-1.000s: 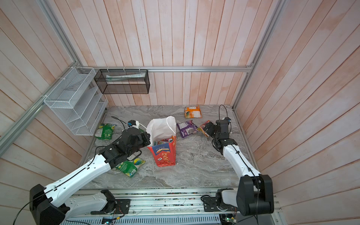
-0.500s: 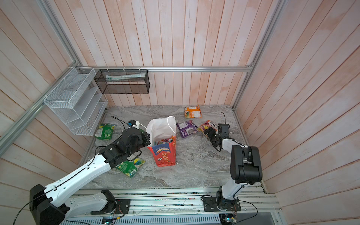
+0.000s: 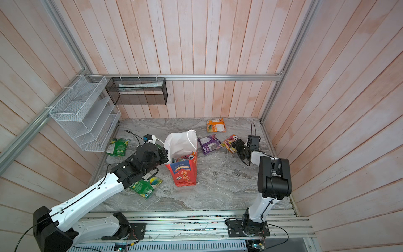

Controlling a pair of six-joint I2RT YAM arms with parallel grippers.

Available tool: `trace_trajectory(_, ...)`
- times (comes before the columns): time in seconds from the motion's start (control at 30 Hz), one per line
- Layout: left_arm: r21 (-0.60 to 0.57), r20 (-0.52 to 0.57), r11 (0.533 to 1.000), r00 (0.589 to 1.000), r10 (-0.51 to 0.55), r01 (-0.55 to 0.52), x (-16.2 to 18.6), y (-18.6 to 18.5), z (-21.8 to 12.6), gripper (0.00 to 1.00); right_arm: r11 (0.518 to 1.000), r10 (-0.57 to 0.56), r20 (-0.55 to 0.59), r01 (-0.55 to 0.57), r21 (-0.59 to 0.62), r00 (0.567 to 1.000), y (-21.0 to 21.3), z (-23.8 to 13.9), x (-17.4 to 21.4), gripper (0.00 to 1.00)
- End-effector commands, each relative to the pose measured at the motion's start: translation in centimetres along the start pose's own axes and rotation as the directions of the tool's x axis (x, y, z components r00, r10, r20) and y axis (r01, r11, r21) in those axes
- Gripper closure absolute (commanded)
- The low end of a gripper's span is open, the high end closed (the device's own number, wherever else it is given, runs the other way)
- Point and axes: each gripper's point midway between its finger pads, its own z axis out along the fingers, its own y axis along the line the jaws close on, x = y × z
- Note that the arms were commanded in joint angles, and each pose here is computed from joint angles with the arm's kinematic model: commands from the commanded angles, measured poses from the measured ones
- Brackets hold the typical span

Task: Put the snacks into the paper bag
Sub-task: 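Grasp the orange FOX'S fruits packet with the right gripper and lift it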

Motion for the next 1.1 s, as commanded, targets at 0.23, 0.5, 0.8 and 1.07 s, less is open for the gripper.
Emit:
trace_trajectory(0.23, -0.015, -0.001, 1.0, 1.0, 0.022, -0.022, 0.1, 0.1, 0.2, 1.0, 0.999, 0.038, -0.032, -0.039, -0.028, 0.999, -0.4, 2.1, -0.8, 0.24)
trace_trajectory(0.5, -0.009, 0.0, 1.0, 1.0, 0.019, -0.019, 0.1, 0.0, 0.1, 1.0, 0.996, 0.072, -0.067, -0.076, -0.056, 0.995, -1.5, 3.8, -0.1, 0.4)
trace_trajectory(0.8, -0.012, 0.005, 1.0, 1.0, 0.021, -0.021, 0.0, 0.1, -0.1, 1.0, 0.993, 0.086, -0.092, -0.092, -0.068, 0.992, -2.6, 5.1, 0.5, 0.7)
trace_trajectory(1.07, -0.012, 0.007, 1.0, 1.0, 0.019, -0.019, -0.1, 0.1, -0.1, 1.0, 0.993, 0.019, -0.001, -0.019, -0.112, 1.0, 0.3, 1.9, -1.3, 0.86)
